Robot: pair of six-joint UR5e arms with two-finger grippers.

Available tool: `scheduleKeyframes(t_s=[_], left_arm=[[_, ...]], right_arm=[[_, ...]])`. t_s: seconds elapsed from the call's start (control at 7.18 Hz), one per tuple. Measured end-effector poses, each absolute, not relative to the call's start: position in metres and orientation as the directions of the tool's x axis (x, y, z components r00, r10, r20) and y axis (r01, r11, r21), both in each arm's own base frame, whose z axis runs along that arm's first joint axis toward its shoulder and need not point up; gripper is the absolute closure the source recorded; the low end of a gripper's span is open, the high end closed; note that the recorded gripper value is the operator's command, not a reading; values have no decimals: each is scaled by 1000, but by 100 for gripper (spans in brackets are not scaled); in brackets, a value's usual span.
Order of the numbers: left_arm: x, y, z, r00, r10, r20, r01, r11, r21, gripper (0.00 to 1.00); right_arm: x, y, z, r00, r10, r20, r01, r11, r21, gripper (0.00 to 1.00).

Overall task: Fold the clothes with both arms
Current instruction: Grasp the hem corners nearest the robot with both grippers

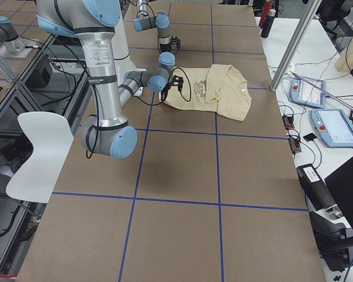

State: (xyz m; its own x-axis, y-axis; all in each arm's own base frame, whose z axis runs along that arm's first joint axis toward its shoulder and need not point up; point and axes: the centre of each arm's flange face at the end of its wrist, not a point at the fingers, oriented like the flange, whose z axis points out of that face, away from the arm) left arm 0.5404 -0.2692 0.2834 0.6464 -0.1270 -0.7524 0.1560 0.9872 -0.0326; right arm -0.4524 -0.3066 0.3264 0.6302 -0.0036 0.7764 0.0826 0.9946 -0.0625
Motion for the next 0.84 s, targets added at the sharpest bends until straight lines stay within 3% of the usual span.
scheduleKeyframes(t_s=[0.84], left_arm=[[542, -269, 300, 672, -131, -729, 157, 987, -33, 33]], right_arm=[[-450, -310, 327, 630, 1, 776, 76, 995, -63, 100]])
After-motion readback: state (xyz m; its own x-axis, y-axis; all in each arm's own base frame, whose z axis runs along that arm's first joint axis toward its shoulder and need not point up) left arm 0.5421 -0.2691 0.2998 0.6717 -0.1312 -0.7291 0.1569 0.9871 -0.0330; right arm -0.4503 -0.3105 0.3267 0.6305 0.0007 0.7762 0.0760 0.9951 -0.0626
